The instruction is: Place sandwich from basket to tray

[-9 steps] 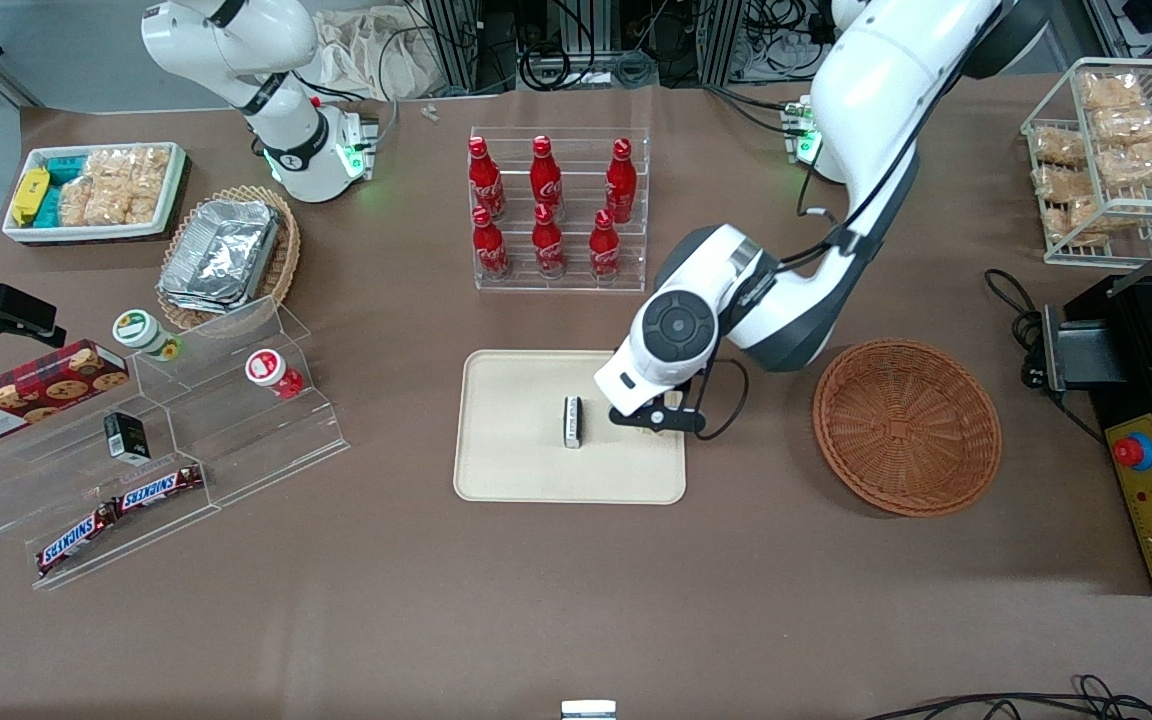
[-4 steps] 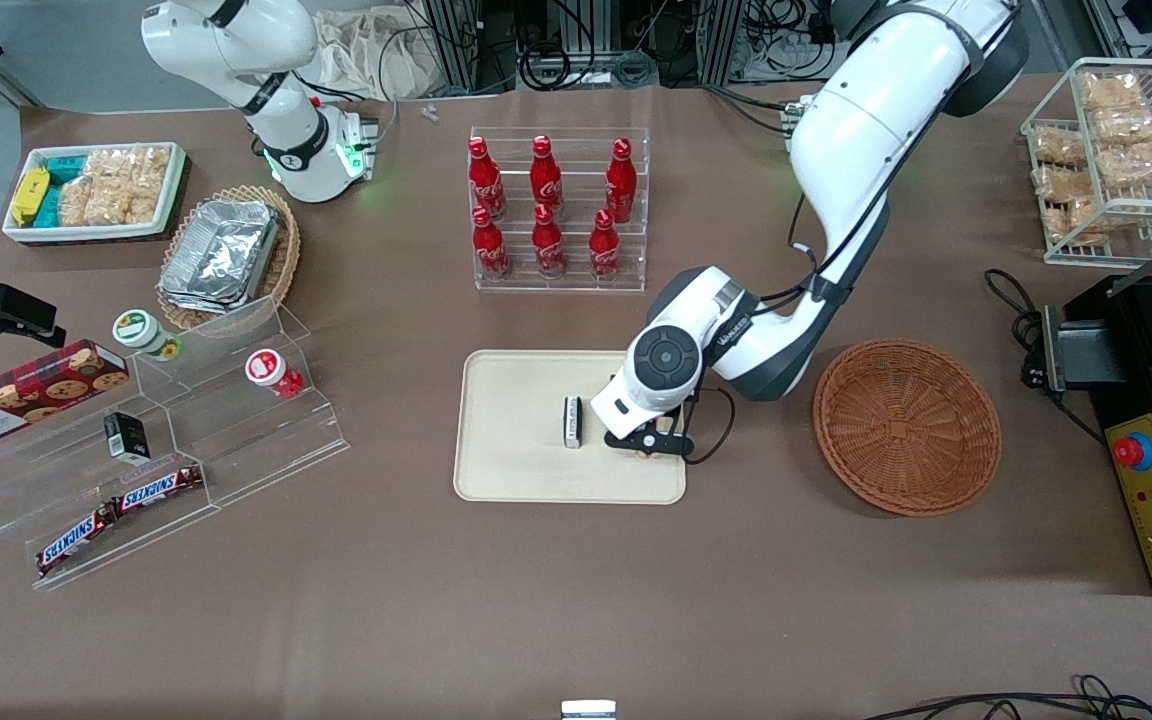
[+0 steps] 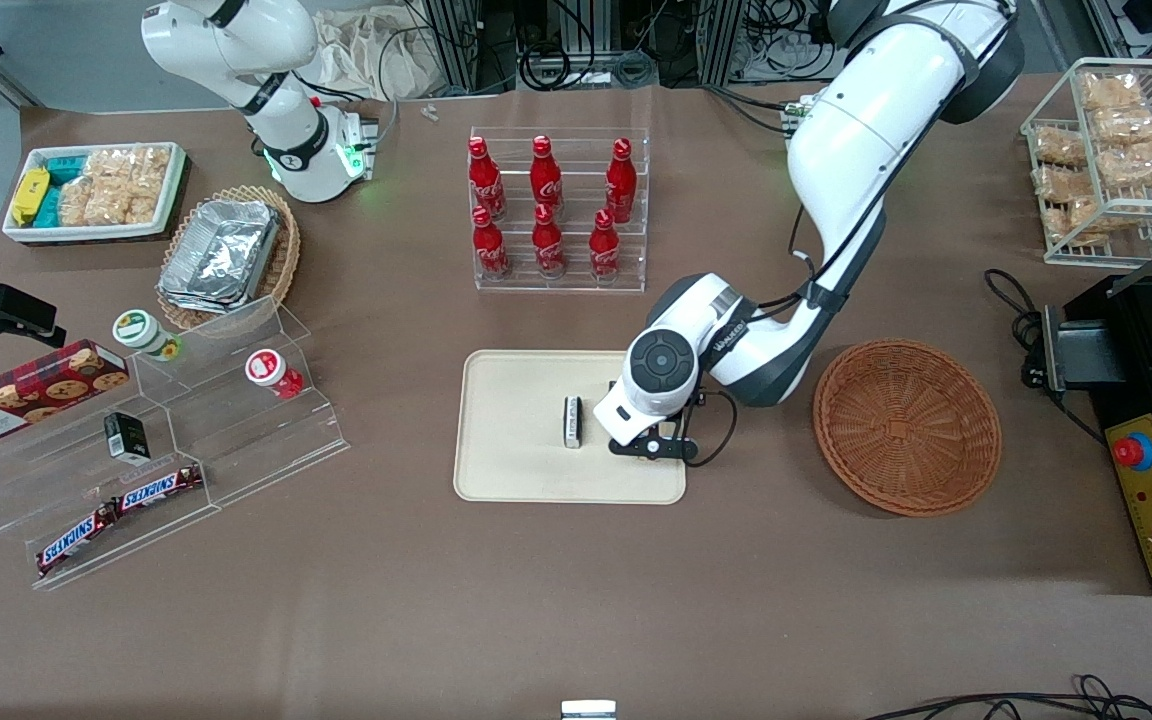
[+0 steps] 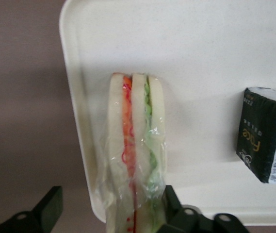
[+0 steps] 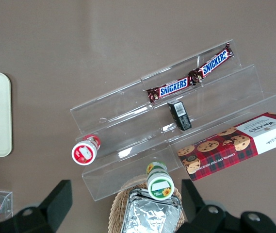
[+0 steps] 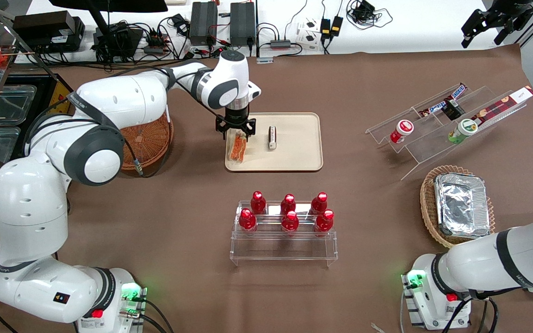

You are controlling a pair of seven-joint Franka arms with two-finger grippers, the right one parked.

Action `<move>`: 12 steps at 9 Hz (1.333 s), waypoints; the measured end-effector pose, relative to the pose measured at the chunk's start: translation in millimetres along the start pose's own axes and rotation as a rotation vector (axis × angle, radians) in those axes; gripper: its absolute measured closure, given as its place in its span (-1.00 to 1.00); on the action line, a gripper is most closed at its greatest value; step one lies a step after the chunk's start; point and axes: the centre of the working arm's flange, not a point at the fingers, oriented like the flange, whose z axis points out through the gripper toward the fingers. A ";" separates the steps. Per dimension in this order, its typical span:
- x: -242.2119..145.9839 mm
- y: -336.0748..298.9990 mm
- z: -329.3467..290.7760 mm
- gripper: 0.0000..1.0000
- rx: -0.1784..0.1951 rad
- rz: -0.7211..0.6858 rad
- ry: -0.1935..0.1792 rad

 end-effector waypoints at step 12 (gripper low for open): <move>-42.9 -255.5 -304.7 -1.00 0.137 -0.061 0.116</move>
